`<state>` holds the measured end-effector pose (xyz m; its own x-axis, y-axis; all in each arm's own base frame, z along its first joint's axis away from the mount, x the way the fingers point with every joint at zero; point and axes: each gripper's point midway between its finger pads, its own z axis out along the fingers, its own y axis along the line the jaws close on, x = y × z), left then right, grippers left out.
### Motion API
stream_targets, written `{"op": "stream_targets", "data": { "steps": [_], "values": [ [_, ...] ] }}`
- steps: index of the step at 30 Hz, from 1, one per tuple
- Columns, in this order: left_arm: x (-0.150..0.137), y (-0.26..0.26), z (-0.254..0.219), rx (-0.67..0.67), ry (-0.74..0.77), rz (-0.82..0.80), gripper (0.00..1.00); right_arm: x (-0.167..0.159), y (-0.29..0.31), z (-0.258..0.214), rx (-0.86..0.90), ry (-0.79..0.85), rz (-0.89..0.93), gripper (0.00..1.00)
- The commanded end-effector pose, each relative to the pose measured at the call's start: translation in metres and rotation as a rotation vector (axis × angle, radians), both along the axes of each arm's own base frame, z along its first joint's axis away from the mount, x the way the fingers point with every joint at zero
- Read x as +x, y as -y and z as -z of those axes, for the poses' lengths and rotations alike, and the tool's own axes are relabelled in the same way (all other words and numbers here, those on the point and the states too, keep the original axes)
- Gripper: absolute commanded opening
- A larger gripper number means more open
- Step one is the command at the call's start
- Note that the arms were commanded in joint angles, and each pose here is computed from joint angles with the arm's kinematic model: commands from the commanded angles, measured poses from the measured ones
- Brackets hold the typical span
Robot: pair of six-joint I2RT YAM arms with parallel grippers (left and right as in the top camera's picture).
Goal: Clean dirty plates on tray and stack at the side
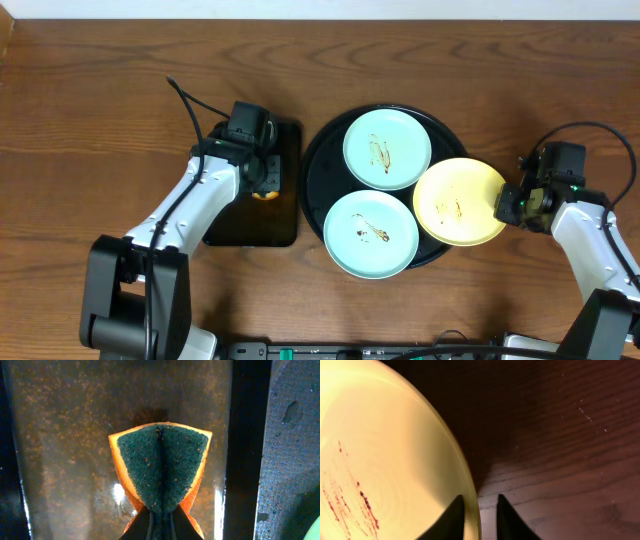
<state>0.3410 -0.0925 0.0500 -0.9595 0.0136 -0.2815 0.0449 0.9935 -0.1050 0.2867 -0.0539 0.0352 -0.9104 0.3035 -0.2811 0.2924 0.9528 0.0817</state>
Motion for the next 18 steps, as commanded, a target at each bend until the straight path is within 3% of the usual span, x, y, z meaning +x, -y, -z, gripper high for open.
{"op": "stream_targets", "data": {
  "steps": [1, 5, 18],
  "values": [
    [0.0001, -0.0011, -0.0018, -0.001, 0.005, -0.005, 0.08, 0.0063, 0.0033, -0.0052, 0.001, 0.021, 0.009, 0.12],
    [0.0000, -0.0005, -0.0018, -0.003, 0.005, -0.003, 0.08, 0.0064, 0.0033, -0.0052, 0.001, 0.022, 0.009, 0.02],
    [0.0044, 0.0045, -0.0098, -0.031, 0.025, 0.004, 0.08, 0.0072, 0.0012, -0.0065, 0.012, 0.027, 0.005, 0.01]
  ]
}}
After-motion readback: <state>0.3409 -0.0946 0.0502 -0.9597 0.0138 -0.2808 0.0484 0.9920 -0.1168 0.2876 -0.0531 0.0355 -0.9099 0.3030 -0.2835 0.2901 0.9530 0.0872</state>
